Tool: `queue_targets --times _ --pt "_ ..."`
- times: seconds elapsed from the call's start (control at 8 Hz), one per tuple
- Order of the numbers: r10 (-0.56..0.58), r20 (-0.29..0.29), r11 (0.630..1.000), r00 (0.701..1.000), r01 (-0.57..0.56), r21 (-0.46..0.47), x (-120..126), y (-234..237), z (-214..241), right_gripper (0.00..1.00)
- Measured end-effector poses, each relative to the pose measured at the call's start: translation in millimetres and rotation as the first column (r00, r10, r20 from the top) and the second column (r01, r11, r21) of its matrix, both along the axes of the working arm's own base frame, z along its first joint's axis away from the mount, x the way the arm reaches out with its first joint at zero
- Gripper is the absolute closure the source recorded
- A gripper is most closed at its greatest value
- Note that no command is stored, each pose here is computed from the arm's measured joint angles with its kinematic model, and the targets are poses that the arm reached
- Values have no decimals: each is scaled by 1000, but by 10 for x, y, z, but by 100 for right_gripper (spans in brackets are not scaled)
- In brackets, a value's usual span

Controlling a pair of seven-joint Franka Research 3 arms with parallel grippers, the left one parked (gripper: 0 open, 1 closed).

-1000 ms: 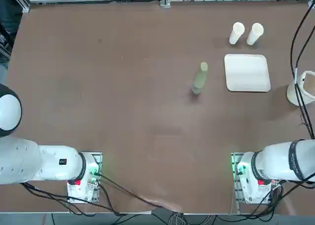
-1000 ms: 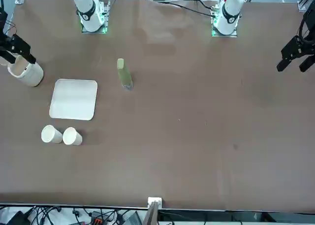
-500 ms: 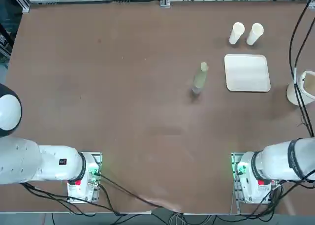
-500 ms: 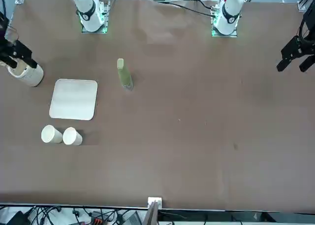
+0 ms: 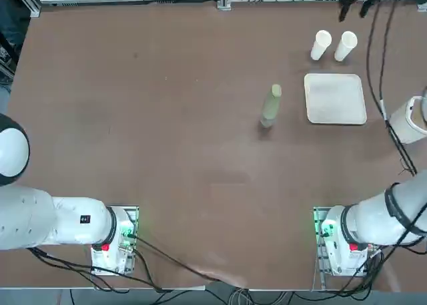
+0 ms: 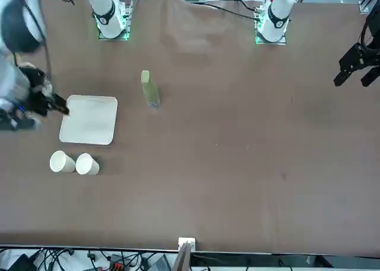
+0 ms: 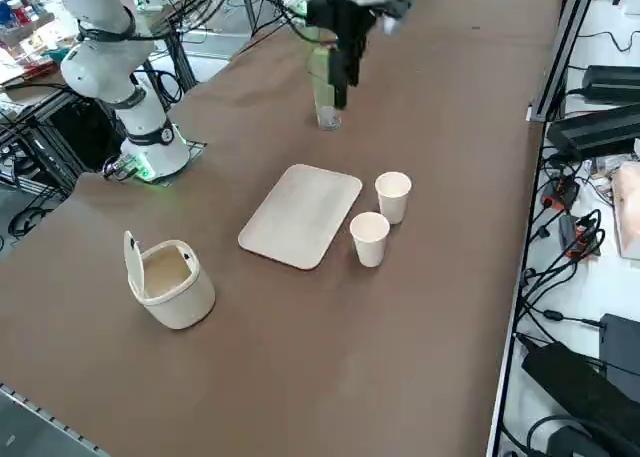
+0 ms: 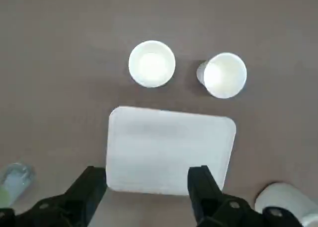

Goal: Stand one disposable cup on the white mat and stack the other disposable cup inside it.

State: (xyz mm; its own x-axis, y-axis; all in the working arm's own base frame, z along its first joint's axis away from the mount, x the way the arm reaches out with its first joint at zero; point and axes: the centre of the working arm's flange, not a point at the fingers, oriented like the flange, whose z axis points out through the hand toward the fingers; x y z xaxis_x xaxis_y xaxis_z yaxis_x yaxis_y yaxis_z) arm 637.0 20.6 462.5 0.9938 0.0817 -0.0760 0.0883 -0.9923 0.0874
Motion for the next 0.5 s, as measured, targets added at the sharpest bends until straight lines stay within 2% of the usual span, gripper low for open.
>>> queue_targets --times 0.5 --pt "39 41 999 998 -39 -9 390 136 -1035 0"
